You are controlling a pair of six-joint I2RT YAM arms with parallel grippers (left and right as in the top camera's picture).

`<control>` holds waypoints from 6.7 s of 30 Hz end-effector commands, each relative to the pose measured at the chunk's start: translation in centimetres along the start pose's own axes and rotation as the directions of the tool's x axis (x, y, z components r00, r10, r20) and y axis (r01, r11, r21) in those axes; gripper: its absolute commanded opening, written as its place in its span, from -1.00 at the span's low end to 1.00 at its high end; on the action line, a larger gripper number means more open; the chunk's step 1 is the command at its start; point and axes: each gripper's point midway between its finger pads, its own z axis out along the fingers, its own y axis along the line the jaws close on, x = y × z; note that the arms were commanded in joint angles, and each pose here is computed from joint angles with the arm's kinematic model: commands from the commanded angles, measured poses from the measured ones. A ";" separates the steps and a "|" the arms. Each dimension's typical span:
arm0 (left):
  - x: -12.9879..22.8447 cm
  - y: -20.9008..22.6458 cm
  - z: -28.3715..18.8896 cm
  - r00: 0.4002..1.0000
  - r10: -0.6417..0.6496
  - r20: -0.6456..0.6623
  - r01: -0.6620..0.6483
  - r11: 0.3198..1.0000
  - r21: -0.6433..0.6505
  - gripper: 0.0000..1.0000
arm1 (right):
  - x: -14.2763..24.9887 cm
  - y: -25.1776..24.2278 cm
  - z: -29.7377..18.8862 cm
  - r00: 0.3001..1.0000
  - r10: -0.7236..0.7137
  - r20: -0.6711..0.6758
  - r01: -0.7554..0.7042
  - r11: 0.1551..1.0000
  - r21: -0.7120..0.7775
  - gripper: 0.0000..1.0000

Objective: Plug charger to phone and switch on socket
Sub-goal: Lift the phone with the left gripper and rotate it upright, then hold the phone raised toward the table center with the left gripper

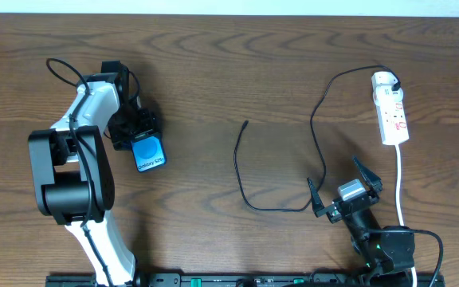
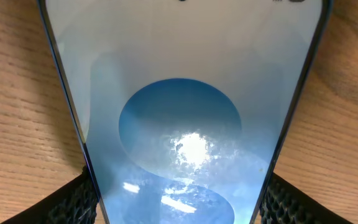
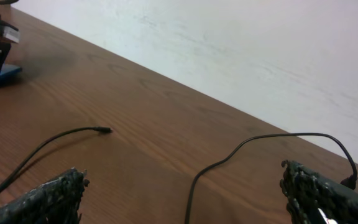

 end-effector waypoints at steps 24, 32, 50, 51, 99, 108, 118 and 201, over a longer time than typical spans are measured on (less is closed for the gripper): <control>-0.3 -1.7 -2.0 0.999 -0.055 0.002 0.054 0.997 0.063 0.37 | 0.0 0.0 0.0 1.000 0.012 0.001 -0.012 1.000 0.001 0.98; -0.8 -2.1 -3.7 0.990 -0.143 0.001 0.142 0.987 0.068 0.37 | 0.0 0.0 0.0 1.000 0.012 0.001 -0.012 1.000 0.001 0.98; 0.3 -6.3 -4.9 0.911 -0.374 -0.172 0.408 0.876 0.258 0.26 | 0.0 0.0 0.0 1.000 0.012 0.001 -0.012 1.000 0.001 0.98; 0.3 -6.6 -5.0 0.904 -0.383 -0.188 0.423 0.865 0.271 0.26 | 0.0 0.0 0.0 1.000 0.012 0.001 -0.012 1.000 0.001 0.99; 3.9 -18.6 -11.8 0.528 -0.336 -0.780 0.812 0.468 0.348 0.19 | 0.0 0.0 0.0 1.000 0.012 0.001 -0.012 1.000 0.001 0.98; 3.9 -18.7 -11.9 0.464 -0.362 -0.808 0.849 0.441 0.290 0.16 | 0.0 0.0 0.0 1.000 0.012 0.001 -0.012 1.000 0.001 0.98; 4.1 -19.5 -13.4 0.455 -0.273 -0.848 0.848 0.423 0.319 0.16 | 0.0 0.0 0.0 1.000 0.012 0.001 -0.012 1.000 0.001 0.98; 3.2 -19.4 -8.7 0.598 -0.464 -0.654 0.779 0.530 0.335 0.15 | 0.0 0.0 0.0 1.000 0.012 0.001 -0.012 1.000 0.001 0.99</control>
